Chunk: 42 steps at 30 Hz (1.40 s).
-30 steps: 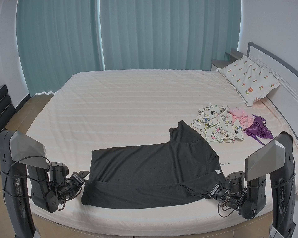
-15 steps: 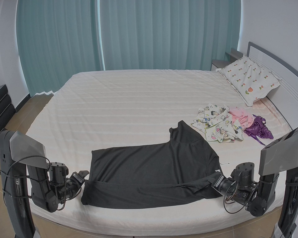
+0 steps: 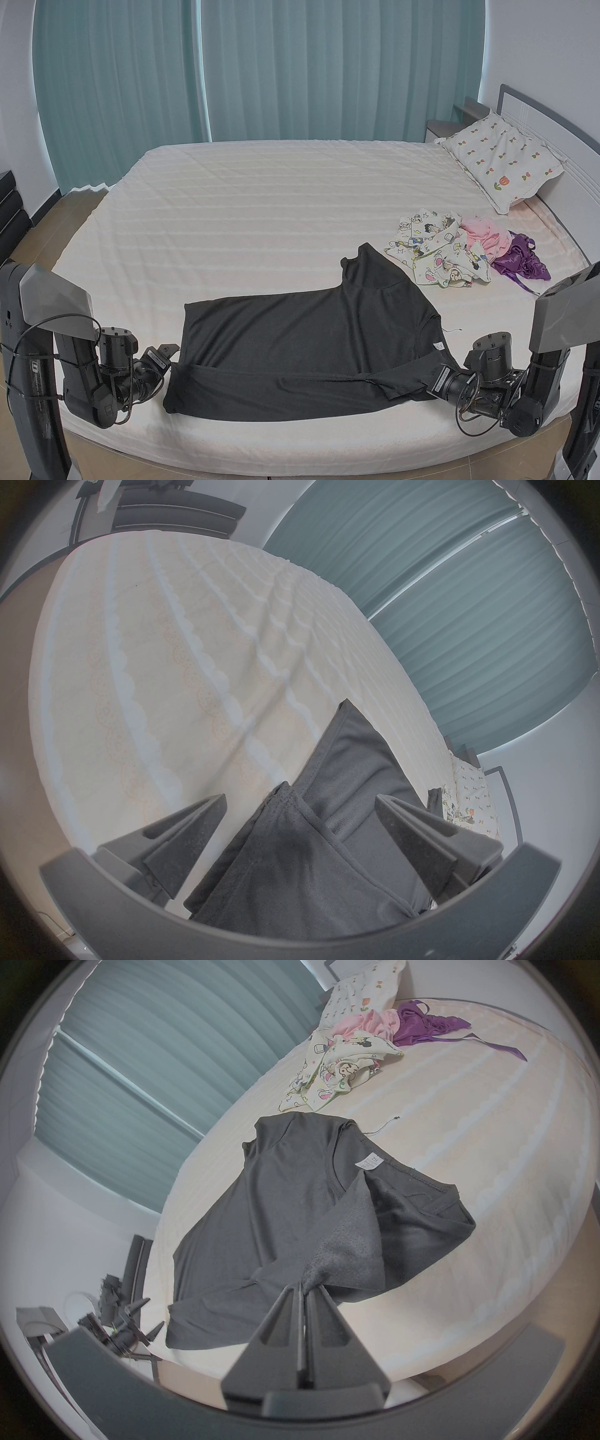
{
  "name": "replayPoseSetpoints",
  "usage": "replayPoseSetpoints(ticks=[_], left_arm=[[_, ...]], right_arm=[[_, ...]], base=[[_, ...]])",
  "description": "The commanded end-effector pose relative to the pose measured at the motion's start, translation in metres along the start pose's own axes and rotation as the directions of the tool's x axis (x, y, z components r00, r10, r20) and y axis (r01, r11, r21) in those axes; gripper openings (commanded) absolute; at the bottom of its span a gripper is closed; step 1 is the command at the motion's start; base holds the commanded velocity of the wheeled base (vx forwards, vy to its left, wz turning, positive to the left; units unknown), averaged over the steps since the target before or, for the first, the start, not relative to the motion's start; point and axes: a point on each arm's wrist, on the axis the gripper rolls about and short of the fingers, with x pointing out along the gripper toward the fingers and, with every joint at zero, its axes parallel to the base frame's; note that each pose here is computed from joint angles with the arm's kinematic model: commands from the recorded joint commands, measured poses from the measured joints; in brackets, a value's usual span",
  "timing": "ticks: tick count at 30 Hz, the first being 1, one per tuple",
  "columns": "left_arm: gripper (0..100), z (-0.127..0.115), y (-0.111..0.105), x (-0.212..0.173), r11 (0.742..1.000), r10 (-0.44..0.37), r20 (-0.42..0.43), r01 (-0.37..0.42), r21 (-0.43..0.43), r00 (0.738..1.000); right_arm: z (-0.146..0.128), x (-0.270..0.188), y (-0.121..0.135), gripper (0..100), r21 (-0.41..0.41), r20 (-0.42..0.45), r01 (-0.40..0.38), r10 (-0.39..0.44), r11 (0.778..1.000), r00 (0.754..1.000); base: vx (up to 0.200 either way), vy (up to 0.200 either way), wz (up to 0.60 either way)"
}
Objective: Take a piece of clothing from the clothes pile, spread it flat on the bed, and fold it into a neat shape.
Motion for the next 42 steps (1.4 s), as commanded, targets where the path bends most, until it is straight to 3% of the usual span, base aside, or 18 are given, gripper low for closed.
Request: replayPoseSetpoints(ticks=[1,2,12,26,34,35,42], left_arm=[[100,0.000,0.000,0.000,1.000,0.000,0.000,0.000,0.000,1.000],[100,0.000,0.000,0.000,1.000,0.002,-0.001,-0.002,0.000,1.000],[100,0.000,0.001,0.002,1.000,0.002,0.000,-0.002,0.000,1.000],[100,-0.002,0.001,0.003,1.000,0.015,0.013,-0.015,0.002,1.000],[100,-0.003,0.001,0.003,1.000,0.017,0.012,-0.017,0.003,1.000],[100,-0.003,0.001,0.003,1.000,0.018,0.011,-0.018,0.003,1.000],[100,-0.003,0.001,0.003,1.000,0.017,0.012,-0.017,0.003,1.000]], right_arm=[[-0.006,0.002,-0.009,0,-0.036,-0.033,0.044,-0.045,0.998,0.998],[-0.007,0.002,-0.010,100,-0.042,-0.037,0.048,-0.049,0.998,0.998],[-0.002,0.008,-0.016,100,-0.047,-0.017,0.068,-0.069,0.997,0.997],[0.032,0.073,-0.033,100,0.013,0.097,0.070,-0.071,0.997,0.993],[0.045,0.083,-0.032,100,0.020,0.113,0.016,-0.018,1.000,0.993],[0.045,0.086,-0.033,0,0.021,0.106,0.017,-0.020,1.000,0.994],[0.053,0.090,-0.038,0,0.042,0.137,0.019,-0.025,0.999,0.990]], base=[[0.000,0.000,0.00],[0.000,0.000,0.00],[0.000,0.000,0.00],[0.000,0.000,0.00],[0.000,0.000,0.00],[0.000,0.000,0.00],[0.000,0.000,0.00]])
